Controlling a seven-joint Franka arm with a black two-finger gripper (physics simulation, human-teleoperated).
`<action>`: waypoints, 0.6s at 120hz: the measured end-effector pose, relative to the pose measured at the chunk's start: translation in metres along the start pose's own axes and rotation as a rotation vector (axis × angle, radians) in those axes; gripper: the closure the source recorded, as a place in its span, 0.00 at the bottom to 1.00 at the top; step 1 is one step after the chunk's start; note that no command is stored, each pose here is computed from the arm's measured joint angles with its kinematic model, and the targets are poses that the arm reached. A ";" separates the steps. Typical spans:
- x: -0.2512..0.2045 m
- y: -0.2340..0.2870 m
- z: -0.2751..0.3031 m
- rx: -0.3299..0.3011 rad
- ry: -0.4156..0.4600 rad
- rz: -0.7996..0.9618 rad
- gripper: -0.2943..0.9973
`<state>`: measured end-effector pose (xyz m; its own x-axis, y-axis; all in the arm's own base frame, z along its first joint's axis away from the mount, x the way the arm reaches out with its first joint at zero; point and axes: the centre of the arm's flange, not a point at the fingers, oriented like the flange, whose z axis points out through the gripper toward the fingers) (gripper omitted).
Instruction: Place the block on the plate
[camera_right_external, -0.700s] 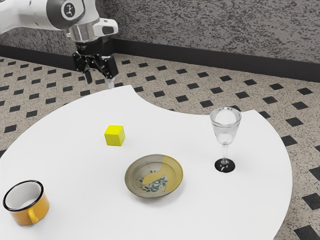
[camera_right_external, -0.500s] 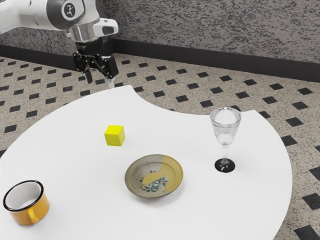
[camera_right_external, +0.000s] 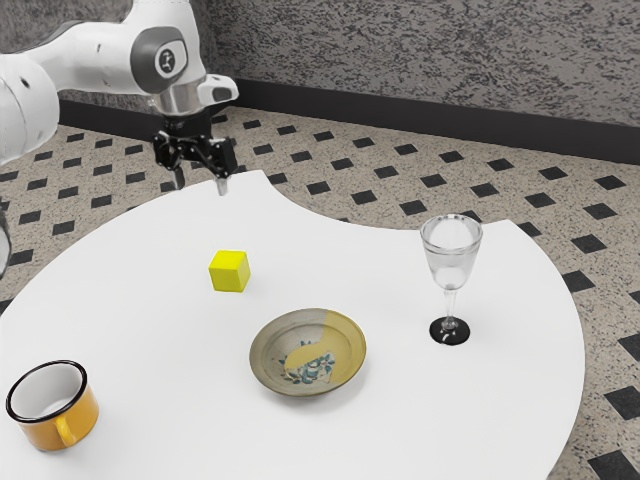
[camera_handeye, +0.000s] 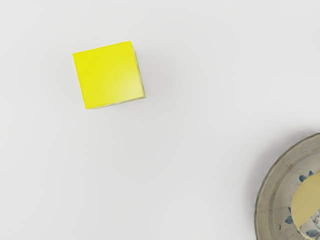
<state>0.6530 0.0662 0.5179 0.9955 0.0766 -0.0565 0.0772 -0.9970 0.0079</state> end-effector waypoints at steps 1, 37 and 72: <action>0.003 -0.001 0.003 0.002 -0.001 -0.002 0.23; 0.057 -0.039 0.115 -0.011 -0.012 -0.098 0.23; 0.088 -0.054 0.186 -0.010 0.038 -0.126 0.23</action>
<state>0.7258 0.1244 0.3267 0.9793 0.2017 -0.0195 0.2019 -0.9793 0.0128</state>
